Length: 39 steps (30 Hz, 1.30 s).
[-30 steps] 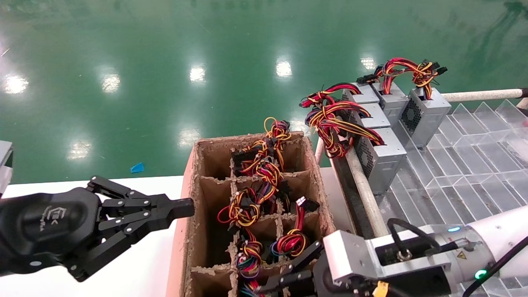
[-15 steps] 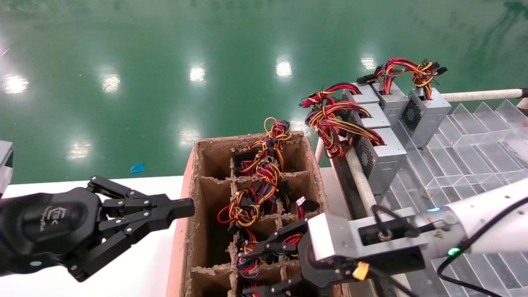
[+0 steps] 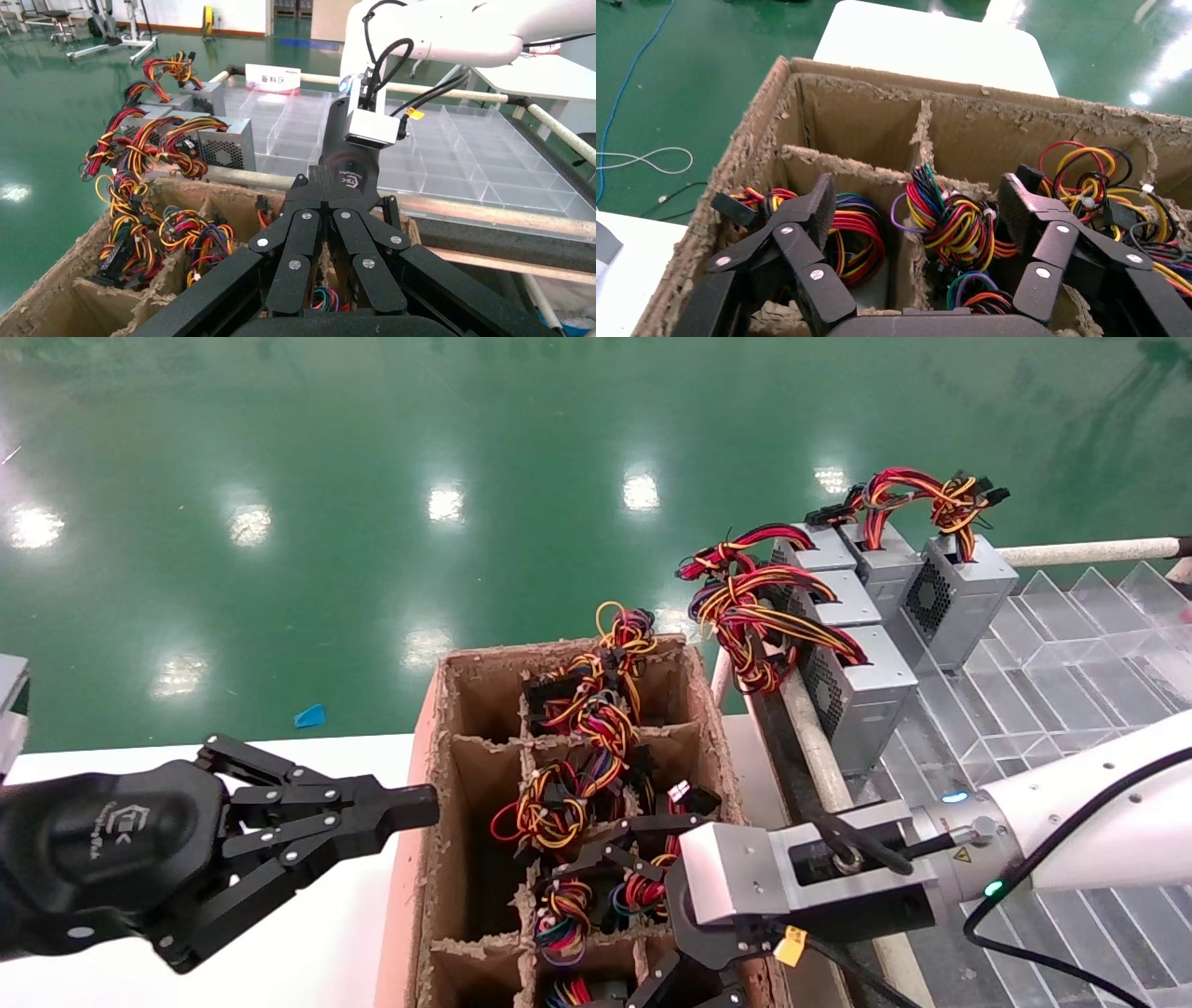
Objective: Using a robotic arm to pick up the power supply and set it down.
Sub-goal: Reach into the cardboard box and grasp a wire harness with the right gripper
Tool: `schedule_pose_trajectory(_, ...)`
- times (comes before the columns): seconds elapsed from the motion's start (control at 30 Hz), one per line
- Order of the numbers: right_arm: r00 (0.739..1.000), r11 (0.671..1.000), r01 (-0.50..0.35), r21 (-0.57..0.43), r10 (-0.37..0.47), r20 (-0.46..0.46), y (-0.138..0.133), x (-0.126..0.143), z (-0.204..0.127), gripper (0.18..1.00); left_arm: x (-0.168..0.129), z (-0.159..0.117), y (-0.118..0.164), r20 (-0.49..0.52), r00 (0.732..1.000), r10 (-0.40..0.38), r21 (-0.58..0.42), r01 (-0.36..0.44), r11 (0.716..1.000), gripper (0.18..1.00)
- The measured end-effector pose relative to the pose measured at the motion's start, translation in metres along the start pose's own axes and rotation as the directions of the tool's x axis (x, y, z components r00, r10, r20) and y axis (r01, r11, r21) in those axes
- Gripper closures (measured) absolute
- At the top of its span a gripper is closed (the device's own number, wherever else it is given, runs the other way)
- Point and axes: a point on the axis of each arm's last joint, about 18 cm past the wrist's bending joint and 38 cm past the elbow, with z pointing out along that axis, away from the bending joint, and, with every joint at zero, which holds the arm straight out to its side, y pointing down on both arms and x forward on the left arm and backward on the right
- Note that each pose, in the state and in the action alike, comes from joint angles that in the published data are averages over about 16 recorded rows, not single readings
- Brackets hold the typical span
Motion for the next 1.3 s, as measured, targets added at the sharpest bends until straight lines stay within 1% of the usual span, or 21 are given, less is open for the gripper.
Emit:
schedule_pose_trajectory(0.03, 1.0, 1.0, 0.004, -0.002, -0.004, 0.0, 0.0, 0.0, 0.0, 0.402, 0.0, 0.0, 0.0, 0.0, 1.0, 0.0, 0.0, 0.0, 1.0, 0.993)
schedule_pose_trajectory(0.23, 1.0, 1.0, 0.02, -0.013, -0.02, 0.005, 0.003, 0.001, 0.003, 0.33, 0.0, 0.0, 0.0, 0.0, 1.0, 0.0, 0.0, 0.0, 1.0, 0.993)
schedule_pose_trajectory(0.5, 0.999, 0.999, 0.044, -0.022, -0.044, 0.01, 0.003, 0.002, 0.005, 0.343, 0.0, 0.0, 0.0, 0.0, 1.0, 0.0, 0.0, 0.0, 1.0, 0.993)
schedule_pose_trajectory(0.7, 0.998, 0.997, 0.066, -0.034, -0.066, 0.012, 0.002, 0.004, 0.004, 0.415, 0.0, 0.0, 0.0, 0.0, 1.0, 0.0, 0.0, 0.0, 1.0, 0.993)
schedule_pose_trajectory(0.9, 0.996, 0.995, 0.091, -0.052, -0.09, 0.011, 0.001, 0.006, 0.002, 0.518, 0.0, 0.0, 0.0, 0.0, 1.0, 0.0, 0.0, 0.0, 1.0, 0.993)
schedule_pose_trajectory(1.03, 0.994, 0.992, 0.105, -0.064, -0.104, 0.01, -0.001, 0.007, 0.0, 0.613, 0.0, 0.0, 0.0, 0.0, 1.0, 0.0, 0.0, 0.0, 1.0, 0.993)
schedule_pose_trajectory(1.3, 0.99, 0.987, 0.138, -0.078, -0.139, 0.002, -0.007, 0.009, -0.004, 0.765, 0.0, 0.0, 0.0, 0.0, 1.0, 0.0, 0.0, 0.0, 1.0, 0.993)
